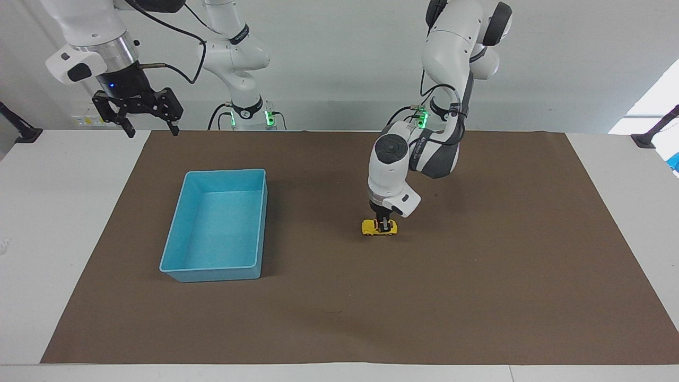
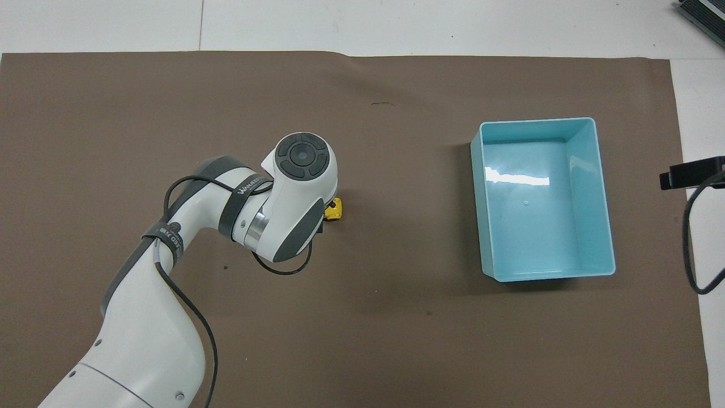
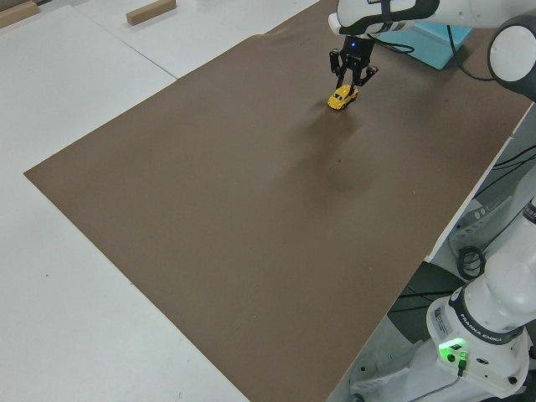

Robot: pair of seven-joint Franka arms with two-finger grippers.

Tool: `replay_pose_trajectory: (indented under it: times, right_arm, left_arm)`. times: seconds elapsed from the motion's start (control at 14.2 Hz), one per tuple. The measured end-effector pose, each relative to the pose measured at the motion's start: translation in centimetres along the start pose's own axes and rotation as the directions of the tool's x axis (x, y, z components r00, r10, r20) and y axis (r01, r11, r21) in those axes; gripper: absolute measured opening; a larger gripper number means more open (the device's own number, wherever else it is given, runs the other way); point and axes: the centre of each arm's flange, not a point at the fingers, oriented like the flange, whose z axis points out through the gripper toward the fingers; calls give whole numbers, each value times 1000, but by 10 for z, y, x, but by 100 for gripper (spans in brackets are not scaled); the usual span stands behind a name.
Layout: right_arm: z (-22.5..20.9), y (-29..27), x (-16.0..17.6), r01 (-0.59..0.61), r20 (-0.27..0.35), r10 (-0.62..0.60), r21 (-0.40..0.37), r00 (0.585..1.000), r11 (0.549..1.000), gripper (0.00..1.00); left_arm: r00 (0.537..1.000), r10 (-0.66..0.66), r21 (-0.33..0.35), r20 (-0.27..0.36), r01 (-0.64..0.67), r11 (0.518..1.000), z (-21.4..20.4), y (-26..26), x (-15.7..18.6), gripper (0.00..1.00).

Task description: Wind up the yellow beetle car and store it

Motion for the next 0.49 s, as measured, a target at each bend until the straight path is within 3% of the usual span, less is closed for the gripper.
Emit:
replay_pose_trajectory:
  times: [0.49]
  right_arm:
    - [0, 0, 0, 0, 1, 0, 0, 1000, 1000, 100]
  left_arm:
    - [1000, -1, 14, -27, 2, 1000, 2, 5, 27, 38]
